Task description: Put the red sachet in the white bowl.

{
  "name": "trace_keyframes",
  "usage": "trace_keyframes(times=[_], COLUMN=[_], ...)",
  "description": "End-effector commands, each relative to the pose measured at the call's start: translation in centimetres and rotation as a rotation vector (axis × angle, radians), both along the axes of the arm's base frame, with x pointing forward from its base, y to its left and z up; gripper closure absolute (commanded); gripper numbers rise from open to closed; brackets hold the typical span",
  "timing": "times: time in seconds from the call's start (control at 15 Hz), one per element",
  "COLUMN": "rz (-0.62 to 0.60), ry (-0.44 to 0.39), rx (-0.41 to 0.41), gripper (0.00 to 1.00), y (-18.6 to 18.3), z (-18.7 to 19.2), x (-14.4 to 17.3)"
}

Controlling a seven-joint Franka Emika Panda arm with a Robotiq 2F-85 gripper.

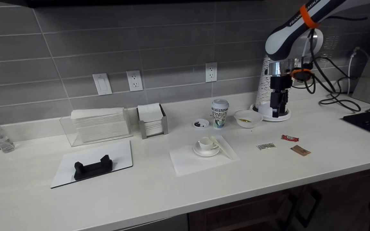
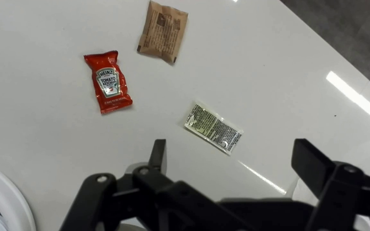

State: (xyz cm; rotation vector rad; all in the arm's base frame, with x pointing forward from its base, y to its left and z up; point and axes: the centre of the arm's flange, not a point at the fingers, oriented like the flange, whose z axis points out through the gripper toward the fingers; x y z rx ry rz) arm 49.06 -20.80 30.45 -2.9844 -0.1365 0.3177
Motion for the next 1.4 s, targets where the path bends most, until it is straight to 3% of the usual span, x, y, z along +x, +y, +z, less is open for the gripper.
trace_keyframes(times=[0.0, 0.6, 1.0, 1.2, 1.27, 1.33], rz=[-0.032, -0.112, -0.151, -0.168, -0.176, -0.186], ry=[0.012, 0.051, 0.086, 0.106, 0.111, 0.114], rx=[-0.038, -0.006, -0.026, -0.043, -0.049, -0.057], gripper=[0.00, 0.00, 0.00, 0.07, 0.17, 0.15], y=[-1.1, -7.8, -8.7, -8.7, -8.8, -8.8], z=[-2.0, -7.7, -10.7, -11.8, -12.1, -12.3], x=[0.6, 0.6, 2.5, 3.3, 3.5, 3.5])
